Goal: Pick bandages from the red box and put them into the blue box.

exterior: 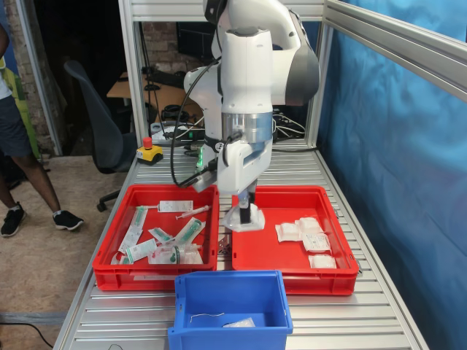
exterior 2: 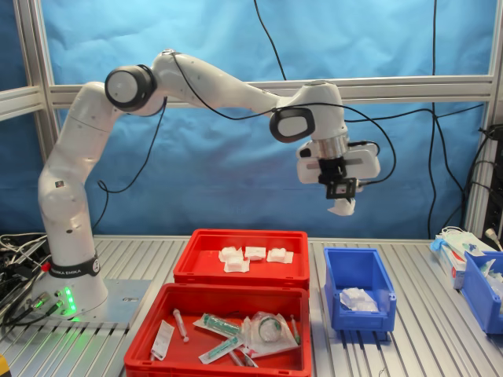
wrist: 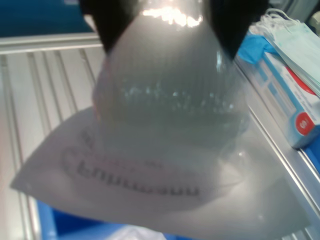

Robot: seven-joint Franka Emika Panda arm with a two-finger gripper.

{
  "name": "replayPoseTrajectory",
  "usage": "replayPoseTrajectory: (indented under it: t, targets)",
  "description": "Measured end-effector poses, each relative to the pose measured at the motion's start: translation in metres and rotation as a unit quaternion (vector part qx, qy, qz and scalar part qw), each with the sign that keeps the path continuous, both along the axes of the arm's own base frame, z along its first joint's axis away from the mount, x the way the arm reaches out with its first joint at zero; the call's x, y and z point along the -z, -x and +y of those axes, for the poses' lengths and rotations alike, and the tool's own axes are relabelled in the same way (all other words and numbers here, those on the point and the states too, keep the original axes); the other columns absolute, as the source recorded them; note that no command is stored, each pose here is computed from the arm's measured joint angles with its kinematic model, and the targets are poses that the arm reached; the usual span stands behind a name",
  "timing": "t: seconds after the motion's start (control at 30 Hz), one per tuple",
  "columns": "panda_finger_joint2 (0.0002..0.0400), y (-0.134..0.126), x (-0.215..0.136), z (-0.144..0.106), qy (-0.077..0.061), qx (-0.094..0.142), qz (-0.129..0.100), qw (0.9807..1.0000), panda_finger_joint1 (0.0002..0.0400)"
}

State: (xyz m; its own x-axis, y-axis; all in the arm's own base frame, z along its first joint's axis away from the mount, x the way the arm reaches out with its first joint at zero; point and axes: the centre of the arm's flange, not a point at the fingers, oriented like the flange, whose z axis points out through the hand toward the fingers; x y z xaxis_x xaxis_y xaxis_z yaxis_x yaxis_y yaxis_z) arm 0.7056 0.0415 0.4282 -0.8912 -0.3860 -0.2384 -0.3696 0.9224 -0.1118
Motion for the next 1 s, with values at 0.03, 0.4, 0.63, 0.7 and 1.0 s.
replayPoseTrajectory:
  t: [0.03,0.4,0.63,0.7,1.0]
  targets:
    - [0.0082,-0.006,0.003,-0.002,0.004,0.002,-0.002,1.0,0.0082]
    - [0.0082,-0.031,0.032,-0.015,0.024,0.013,0.0,0.9996,0.0082]
    - [0.0082,-0.035,0.043,-0.018,0.029,0.015,0.005,0.9995,0.0082]
    - [0.0082,-0.035,0.045,-0.018,0.03,0.015,0.006,0.9994,0.0082]
    - [0.0082,-0.037,0.044,-0.016,0.031,0.014,0.0,0.9994,0.0082]
